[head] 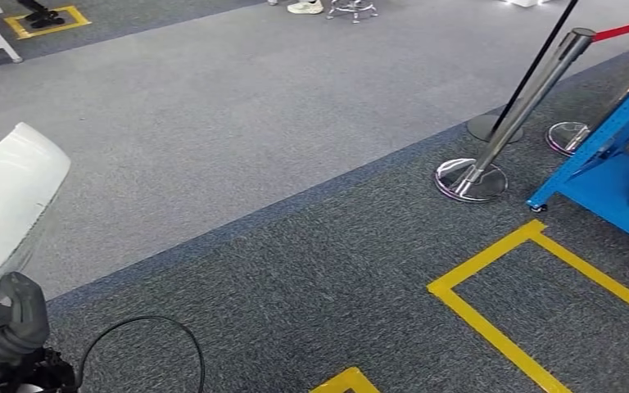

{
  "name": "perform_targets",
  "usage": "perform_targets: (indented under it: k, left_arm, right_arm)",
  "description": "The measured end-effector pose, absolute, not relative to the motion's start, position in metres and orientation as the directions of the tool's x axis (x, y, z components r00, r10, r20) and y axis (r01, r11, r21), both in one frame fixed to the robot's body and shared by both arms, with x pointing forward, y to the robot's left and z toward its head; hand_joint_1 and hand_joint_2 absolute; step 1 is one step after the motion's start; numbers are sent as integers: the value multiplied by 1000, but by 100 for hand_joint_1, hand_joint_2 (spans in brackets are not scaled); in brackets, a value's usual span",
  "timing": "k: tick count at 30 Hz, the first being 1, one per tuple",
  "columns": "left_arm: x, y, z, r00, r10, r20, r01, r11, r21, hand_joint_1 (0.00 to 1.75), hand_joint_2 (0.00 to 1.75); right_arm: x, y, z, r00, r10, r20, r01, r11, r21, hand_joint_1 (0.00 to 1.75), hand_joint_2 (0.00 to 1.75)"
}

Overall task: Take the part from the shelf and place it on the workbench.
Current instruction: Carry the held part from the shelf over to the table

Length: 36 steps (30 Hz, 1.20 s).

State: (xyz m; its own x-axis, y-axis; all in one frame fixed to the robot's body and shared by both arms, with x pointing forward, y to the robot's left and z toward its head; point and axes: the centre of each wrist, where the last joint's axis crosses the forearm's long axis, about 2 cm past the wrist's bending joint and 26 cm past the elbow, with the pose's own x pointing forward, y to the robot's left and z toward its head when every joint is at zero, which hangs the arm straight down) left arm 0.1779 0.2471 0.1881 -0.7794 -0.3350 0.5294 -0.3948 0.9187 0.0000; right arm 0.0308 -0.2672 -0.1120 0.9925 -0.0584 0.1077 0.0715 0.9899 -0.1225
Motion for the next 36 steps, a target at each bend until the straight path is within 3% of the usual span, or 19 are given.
perform_targets:
  k: [36]
  left_arm:
    - [178,247,189,-780,-335,528,-395,918,-2,175,175]
  right_arm:
    - [29,-267,-112,993,-59,104,71,990,-121,0,175]
